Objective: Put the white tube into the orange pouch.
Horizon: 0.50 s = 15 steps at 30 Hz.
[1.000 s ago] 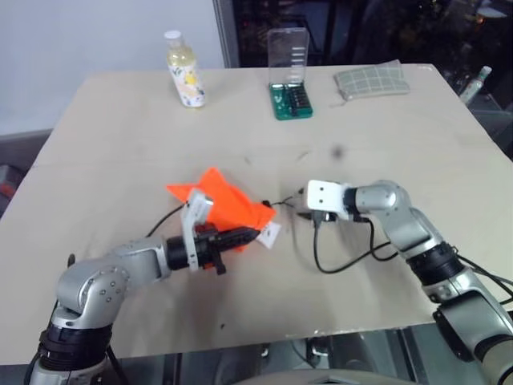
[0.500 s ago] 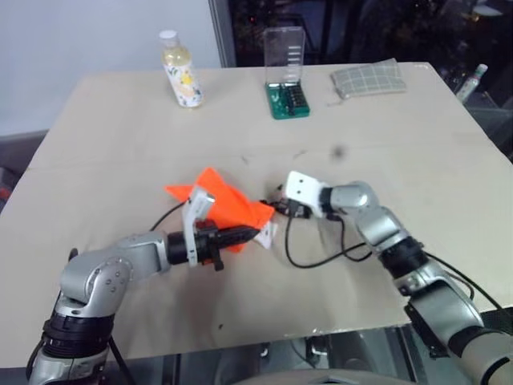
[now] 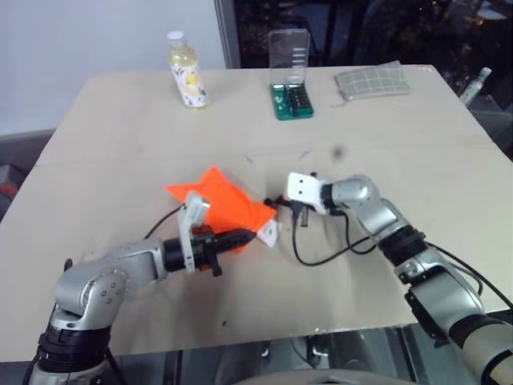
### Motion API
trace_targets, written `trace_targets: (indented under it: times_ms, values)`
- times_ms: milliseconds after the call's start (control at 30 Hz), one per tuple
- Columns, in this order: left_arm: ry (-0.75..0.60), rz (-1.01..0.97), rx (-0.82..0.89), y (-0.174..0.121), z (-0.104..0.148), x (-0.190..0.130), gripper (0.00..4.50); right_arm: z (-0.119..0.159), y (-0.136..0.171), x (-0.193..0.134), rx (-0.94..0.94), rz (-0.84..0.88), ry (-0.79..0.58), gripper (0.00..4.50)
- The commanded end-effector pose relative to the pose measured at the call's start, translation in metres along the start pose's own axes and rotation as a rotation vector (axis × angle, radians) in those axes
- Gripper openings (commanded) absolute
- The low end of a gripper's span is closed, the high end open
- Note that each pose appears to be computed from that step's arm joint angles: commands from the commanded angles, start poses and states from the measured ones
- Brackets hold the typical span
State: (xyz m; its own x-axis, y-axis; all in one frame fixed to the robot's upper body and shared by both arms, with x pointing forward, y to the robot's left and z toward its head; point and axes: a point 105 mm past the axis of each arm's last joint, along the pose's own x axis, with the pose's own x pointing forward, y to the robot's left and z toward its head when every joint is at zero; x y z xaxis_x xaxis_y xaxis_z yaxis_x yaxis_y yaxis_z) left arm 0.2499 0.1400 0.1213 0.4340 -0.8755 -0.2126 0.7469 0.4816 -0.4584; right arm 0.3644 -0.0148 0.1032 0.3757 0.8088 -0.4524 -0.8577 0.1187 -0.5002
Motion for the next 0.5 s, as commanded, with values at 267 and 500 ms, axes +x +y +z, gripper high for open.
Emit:
trace_targets:
  times_ms: [267, 500]
  values:
    - [-0.319, -0.224, -0.087, -0.032, 0.076, 0.011, 0.00, 0.087, -0.090, -0.086, -0.282, -0.631, -0.168, 0.05]
    - [-0.439, -0.291, -0.234, -0.031, 0.098, 0.017, 0.00, 0.126, -0.116, -0.132, -0.369, -0.795, -0.212, 0.05]
